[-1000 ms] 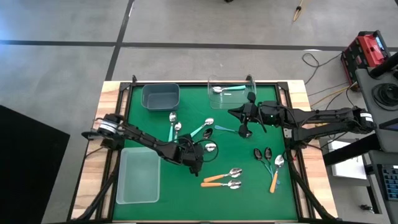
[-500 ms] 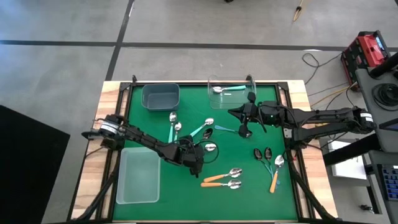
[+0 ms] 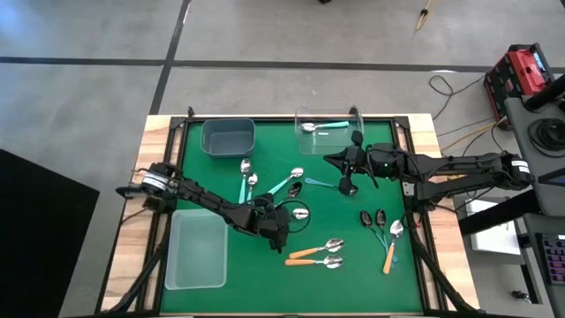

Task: Sort silverware by color (type)
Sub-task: Put the yellow spoon into the gray bin

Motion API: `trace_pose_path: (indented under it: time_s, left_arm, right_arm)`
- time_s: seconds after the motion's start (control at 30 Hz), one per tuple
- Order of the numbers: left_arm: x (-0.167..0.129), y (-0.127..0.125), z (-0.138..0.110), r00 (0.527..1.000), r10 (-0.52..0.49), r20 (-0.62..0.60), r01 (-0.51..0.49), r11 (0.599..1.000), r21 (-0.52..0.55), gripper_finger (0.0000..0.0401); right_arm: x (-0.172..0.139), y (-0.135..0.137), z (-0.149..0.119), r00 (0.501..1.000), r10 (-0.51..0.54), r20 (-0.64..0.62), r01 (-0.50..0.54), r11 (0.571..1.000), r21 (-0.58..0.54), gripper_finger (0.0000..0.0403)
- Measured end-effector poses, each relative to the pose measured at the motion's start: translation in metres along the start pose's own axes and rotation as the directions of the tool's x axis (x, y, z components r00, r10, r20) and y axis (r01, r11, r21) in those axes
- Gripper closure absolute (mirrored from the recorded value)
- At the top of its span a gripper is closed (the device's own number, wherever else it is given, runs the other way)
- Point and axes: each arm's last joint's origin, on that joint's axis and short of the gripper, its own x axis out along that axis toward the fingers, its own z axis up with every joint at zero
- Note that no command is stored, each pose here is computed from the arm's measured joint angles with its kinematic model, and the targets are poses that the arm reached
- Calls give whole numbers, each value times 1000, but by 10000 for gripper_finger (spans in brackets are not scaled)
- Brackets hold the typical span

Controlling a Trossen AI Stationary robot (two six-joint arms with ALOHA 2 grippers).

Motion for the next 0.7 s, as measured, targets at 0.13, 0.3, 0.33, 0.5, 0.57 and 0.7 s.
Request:
trace_pose_path:
  time_s: [0.13,0.3,0.33,0.5,0.57,0.7]
  left_arm:
    - [-5,3,1,1000,1,-2,-1,1000,15,376]
    - [-24,9,10,999,-21,34,19,998,63,376]
    - [-29,11,13,998,-26,50,23,997,70,376]
    - [-55,20,25,991,-53,119,38,991,127,376]
    - [-68,24,32,984,-67,166,43,989,140,376]
    - [-93,33,40,954,-112,278,64,983,175,376]
  right_arm:
    - [0,0,0,1000,0,-1,0,1000,0,390]
    - [0,0,0,1000,0,-1,0,1000,1,390]
    - [0,0,0,1000,0,-1,0,1000,1,390]
    - [0,0,0,1000,0,-1,0,1000,1,390]
    - [0,0,0,1000,0,-1,0,1000,1,390]
    - [0,0,0,1000,1,-1,-1,1000,1,390]
